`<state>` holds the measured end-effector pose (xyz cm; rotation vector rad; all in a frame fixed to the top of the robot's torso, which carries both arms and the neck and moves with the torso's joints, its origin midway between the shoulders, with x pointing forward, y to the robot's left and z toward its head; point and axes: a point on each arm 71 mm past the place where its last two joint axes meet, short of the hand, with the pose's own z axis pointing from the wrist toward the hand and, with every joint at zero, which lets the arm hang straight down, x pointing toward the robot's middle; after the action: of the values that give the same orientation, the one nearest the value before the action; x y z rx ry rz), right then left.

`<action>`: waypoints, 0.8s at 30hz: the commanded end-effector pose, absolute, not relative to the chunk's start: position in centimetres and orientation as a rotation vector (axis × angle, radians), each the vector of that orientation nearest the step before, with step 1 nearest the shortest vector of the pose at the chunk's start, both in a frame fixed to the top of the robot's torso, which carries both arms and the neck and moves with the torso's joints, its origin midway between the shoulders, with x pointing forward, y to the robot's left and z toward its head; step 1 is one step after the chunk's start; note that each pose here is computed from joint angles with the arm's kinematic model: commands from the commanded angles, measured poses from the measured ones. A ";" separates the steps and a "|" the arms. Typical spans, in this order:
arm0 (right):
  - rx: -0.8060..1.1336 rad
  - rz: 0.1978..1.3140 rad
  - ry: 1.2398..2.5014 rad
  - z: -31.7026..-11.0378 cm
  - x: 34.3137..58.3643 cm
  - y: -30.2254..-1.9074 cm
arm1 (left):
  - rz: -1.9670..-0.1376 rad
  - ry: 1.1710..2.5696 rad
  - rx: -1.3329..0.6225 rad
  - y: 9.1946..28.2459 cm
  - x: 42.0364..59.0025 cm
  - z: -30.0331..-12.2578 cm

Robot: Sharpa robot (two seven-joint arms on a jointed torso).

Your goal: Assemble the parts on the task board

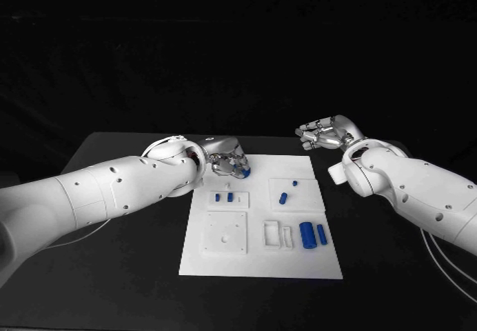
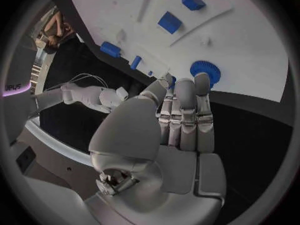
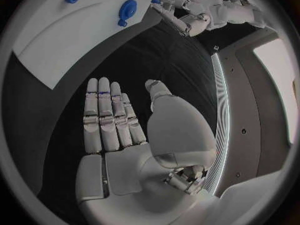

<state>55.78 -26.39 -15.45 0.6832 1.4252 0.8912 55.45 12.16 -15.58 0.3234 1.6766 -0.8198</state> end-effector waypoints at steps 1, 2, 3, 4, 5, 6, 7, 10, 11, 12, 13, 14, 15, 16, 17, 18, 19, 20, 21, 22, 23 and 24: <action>0.669 0.901 1.431 -15.4 55.7 -26.4 | -0.853 1.709 0.227 12.7 55.5 -15.3; 0.670 0.900 1.431 -15.4 55.7 -26.4 | -0.850 1.719 0.219 12.9 55.5 -15.2; 0.670 0.899 1.431 -15.4 55.7 -26.5 | -0.846 1.728 0.214 13.2 55.5 -15.2; 0.670 0.898 1.430 -15.4 55.7 -26.5 | -0.841 1.737 0.210 13.4 55.5 -15.2; 0.670 0.898 1.430 -15.4 55.7 -26.5 | -0.837 1.743 0.209 13.5 55.5 -15.2; 0.670 0.898 1.430 -15.4 55.7 -26.5 | -0.830 1.752 0.208 13.8 55.6 -15.2; 0.670 0.898 1.430 -15.4 55.7 -26.6 | -0.822 1.760 0.210 14.0 55.6 -15.2; 0.670 0.897 1.430 -15.4 55.7 -26.6 | -0.790 1.769 0.235 14.5 55.7 -15.3; 0.670 0.896 1.430 -15.4 55.7 -26.6 | -0.786 1.770 0.238 14.6 55.7 -15.3; 0.670 0.897 1.430 -15.4 55.7 -26.6 | -0.774 1.773 0.248 14.9 55.7 -15.4; 0.669 0.897 1.430 -15.4 55.7 -26.6 | -0.772 1.773 0.249 14.9 55.7 -15.4; 0.669 0.898 1.429 -15.3 55.7 -26.6 | -0.766 1.774 0.254 15.0 55.7 -15.4; 0.669 0.898 1.429 -15.3 55.7 -26.6 | -0.759 1.774 0.260 15.1 55.8 -15.4; 0.669 0.899 1.429 -15.3 55.7 -26.6 | -0.754 1.776 0.264 15.2 55.8 -15.5; 0.668 0.899 1.428 -15.3 55.7 -26.6 | -0.749 1.778 0.268 15.3 55.8 -15.5; 0.668 0.899 1.428 -15.3 55.7 -26.6 | -0.745 1.780 0.270 15.4 55.8 -15.6; 0.668 0.899 1.428 -15.3 55.7 -26.6 | -0.741 1.783 0.273 15.5 55.8 -15.6; 0.668 0.900 1.428 -15.3 55.7 -26.6 | -0.738 1.786 0.275 15.5 55.8 -15.7; 0.668 0.900 1.427 -15.3 55.7 -26.6 | -0.735 1.789 0.277 15.6 55.9 -15.8; 0.668 0.900 1.427 -15.3 55.7 -26.6 | -0.732 1.792 0.280 15.6 55.9 -15.9; 0.668 0.900 1.427 -15.3 55.7 -26.6 | -0.730 1.794 0.282 15.6 55.9 -15.9; 0.668 0.900 1.427 -15.3 55.7 -26.6 | -0.727 1.797 0.285 15.6 55.9 -16.1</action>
<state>55.70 -26.73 -15.37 0.6824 1.4238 0.8865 55.94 15.80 -15.87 0.2532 1.7750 -0.7407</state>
